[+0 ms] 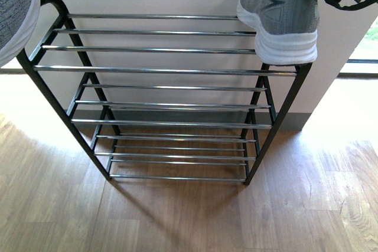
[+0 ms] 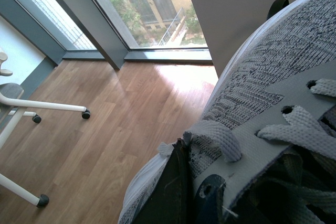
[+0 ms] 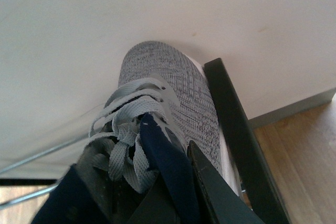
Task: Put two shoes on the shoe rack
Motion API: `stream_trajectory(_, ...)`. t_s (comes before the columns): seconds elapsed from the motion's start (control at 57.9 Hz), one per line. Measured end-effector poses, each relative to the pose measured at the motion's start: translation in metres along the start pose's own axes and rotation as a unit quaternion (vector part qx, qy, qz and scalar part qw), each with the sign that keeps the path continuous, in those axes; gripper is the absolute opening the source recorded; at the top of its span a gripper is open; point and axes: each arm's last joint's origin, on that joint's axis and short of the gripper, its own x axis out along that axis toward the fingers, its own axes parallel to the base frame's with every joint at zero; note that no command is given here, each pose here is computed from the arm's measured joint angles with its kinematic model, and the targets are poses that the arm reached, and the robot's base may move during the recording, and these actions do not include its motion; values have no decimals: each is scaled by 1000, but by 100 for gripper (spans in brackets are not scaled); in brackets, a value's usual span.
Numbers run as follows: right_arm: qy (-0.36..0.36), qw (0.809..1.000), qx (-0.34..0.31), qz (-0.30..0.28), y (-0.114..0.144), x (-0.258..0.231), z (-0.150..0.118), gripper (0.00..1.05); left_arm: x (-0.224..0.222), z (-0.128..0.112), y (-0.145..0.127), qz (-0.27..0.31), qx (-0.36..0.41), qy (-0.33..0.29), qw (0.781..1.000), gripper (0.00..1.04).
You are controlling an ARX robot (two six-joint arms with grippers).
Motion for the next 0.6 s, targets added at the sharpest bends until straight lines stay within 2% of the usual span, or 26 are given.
stream_trajectory(0.138, 23, 996, 78, -44, -18, 17, -1, 1, 0, 0, 0, 0, 0, 0, 1000, 2)
stream_trajectory(0.414, 25, 996, 70, -52, -9, 16, -15, 1, 0, 0, 0, 0, 0, 0, 1000, 2)
stream_trajectory(0.518, 39, 995, 69, -55, -12, 16, -15, 25, 0, 0, 0, 0, 0, 0, 1000, 2)
stream_trajectory(0.604, 59, 992, 111, -26, -16, 5, 0, 45, 0, 0, 0, 0, 0, 0, 1000, 2)
